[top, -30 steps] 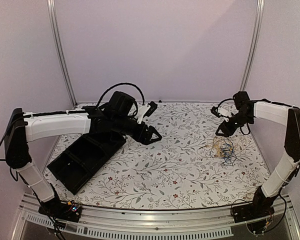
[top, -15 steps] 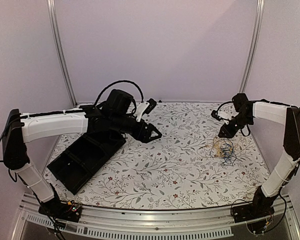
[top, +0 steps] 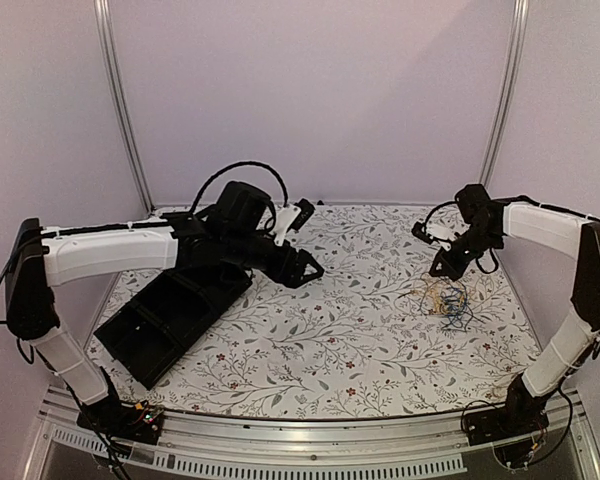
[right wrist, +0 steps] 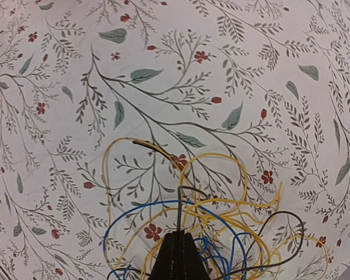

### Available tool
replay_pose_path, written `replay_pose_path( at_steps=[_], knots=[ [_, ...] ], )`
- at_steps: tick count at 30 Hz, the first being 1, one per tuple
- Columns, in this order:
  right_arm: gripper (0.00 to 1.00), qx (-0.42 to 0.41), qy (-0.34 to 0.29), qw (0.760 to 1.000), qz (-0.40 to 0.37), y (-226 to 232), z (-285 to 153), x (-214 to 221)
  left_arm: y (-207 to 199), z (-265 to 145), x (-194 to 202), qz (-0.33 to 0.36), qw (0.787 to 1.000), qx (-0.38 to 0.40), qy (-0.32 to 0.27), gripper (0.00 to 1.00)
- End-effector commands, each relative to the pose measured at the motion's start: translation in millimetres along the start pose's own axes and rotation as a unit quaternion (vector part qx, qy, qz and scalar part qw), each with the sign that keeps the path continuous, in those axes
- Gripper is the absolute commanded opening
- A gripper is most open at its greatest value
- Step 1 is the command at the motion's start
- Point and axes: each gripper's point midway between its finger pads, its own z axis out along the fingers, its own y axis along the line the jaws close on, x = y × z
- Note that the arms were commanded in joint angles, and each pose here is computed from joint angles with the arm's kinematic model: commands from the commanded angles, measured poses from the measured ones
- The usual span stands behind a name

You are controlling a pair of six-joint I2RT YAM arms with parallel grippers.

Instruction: Untangle the cables

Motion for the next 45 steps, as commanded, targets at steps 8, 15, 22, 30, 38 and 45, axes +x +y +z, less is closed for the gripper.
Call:
replay_pose_path(
  at_steps=[8, 15, 22, 30, 38, 45],
  knots=[
    [0.0, -0.179, -0.159, 0.963, -0.122, 130, -102, -74, -28, 25, -32, -0.046, 0.99, 0.002, -0.134, 1.0],
    [0.0, -0.225, -0.188, 0.947, -0.136, 148, -127, -90, -108, 43, -63, 0.044, 0.951, 0.102, -0.29, 0.92],
    [0.0, -0.226, -0.205, 0.942, -0.137, 152, -140, -95, -157, 71, -71, 0.076, 0.929, 0.142, -0.332, 0.87],
    [0.0, -0.214, -0.197, 0.946, -0.142, 156, -141, -80, -126, 61, -73, 0.048, 0.939, 0.054, -0.336, 0.79],
    [0.0, -0.224, -0.198, 0.942, -0.149, 163, -147, -74, -114, 62, -73, 0.095, 0.945, 0.041, -0.311, 0.57],
    [0.0, -0.231, -0.195, 0.942, -0.147, 164, -142, -72, -114, 66, -81, 0.105, 0.947, 0.075, -0.294, 0.19]
  ],
)
